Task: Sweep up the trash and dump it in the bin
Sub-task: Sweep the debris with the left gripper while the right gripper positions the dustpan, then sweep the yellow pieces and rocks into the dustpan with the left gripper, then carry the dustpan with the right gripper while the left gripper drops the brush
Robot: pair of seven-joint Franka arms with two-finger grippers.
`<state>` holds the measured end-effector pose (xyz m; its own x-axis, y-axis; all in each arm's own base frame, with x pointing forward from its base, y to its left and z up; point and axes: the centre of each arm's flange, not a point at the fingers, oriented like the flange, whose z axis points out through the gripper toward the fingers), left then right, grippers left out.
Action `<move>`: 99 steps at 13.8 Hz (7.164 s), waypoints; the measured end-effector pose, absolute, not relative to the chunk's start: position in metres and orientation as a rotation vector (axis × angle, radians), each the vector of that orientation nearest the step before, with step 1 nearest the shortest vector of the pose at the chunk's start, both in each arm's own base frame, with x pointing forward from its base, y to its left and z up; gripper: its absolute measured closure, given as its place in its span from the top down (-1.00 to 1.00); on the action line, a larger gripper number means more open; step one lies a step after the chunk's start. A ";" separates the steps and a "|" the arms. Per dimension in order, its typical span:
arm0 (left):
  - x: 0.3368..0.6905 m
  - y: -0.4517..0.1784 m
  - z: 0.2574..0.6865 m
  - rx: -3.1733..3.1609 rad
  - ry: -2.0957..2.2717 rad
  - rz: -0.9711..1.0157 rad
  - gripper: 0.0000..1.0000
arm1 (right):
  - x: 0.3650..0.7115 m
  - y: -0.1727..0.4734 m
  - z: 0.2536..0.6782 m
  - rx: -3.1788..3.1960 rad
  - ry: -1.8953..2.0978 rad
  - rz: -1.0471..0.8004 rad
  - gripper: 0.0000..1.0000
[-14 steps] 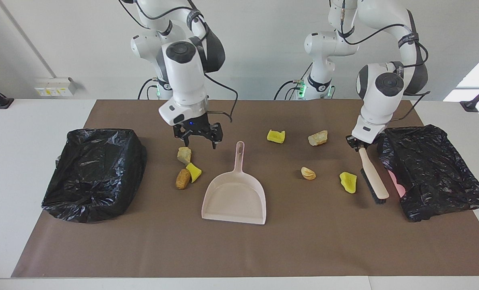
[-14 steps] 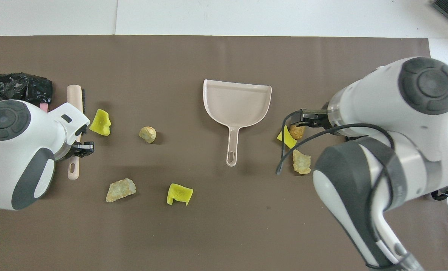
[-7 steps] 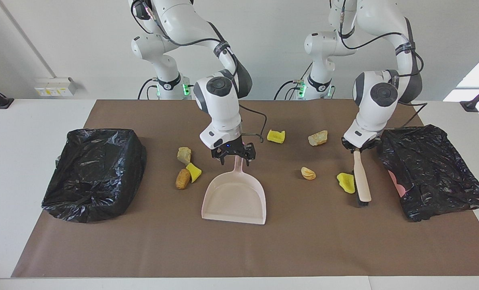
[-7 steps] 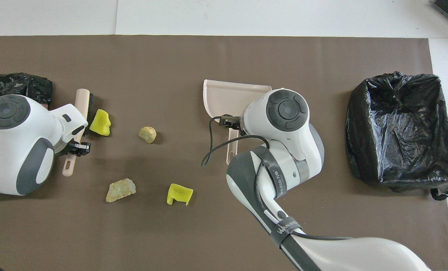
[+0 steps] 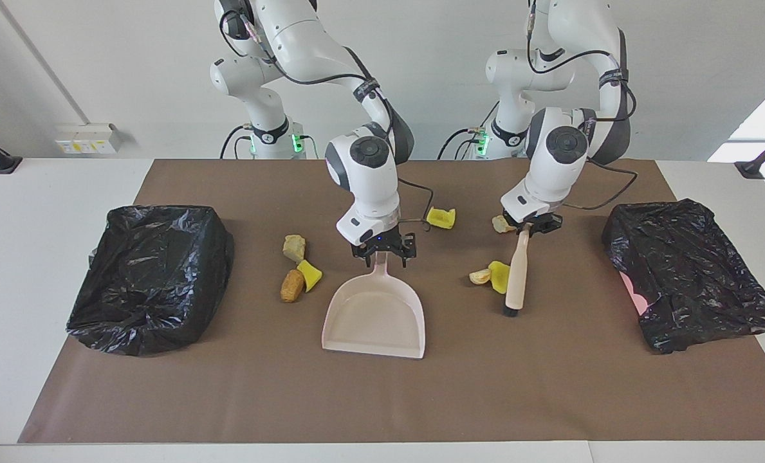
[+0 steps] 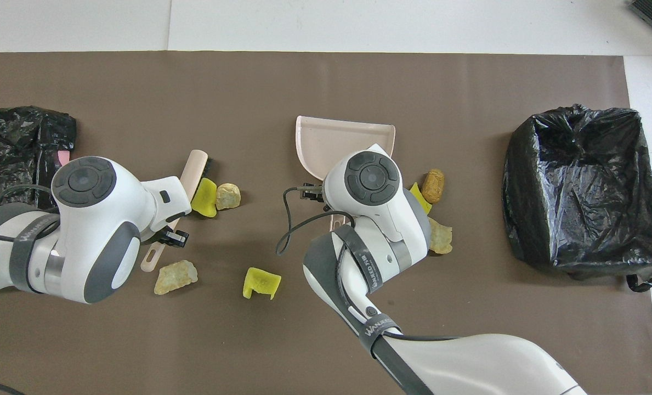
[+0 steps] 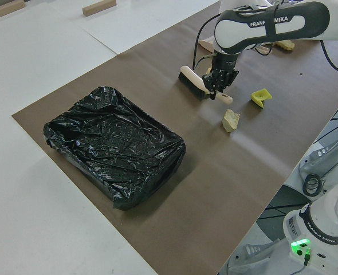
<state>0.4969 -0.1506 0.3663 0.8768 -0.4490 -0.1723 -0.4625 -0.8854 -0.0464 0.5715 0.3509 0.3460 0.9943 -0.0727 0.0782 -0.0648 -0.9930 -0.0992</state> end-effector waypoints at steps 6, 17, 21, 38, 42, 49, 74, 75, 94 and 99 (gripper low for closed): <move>0.459 -0.158 0.367 -2.805 1.199 0.397 -0.47 | 0.573 0.337 0.345 -3.083 -0.101 -0.033 -0.35; 0.413 -0.155 0.423 -2.818 1.052 0.476 -0.47 | 0.582 0.228 0.439 -2.673 -1.515 0.065 -0.35; 0.398 -0.144 0.427 -2.882 0.586 0.534 -0.47 | 0.567 0.221 0.413 -2.442 -1.955 0.128 -0.35; 0.317 -0.177 0.361 -2.917 -0.576 0.465 -0.47 | 0.481 0.279 0.351 -2.219 -2.318 0.133 -0.35; 0.310 -0.229 0.344 -3.030 -0.509 0.424 -0.47 | 0.480 0.280 0.347 -2.218 -2.325 0.137 -0.35; 0.319 -0.302 0.351 -3.211 -0.288 0.385 -0.47 | 0.480 0.280 0.347 -2.219 -2.325 0.136 -0.35; 0.344 -0.318 0.375 -3.055 0.050 0.354 -0.47 | 0.485 0.275 0.352 -2.235 -2.315 0.120 -0.35; 0.342 -0.318 0.374 -3.051 0.024 0.354 -0.47 | 0.491 0.265 0.361 -2.253 -2.300 0.121 -0.35; 0.152 -0.389 0.337 -3.086 -0.013 0.309 -0.47 | 0.560 -0.181 0.509 -2.365 -2.317 0.037 -0.35; 0.154 -0.388 0.336 -3.089 0.003 0.316 -0.32 | 0.559 -0.210 0.516 -2.335 -2.492 0.111 -0.35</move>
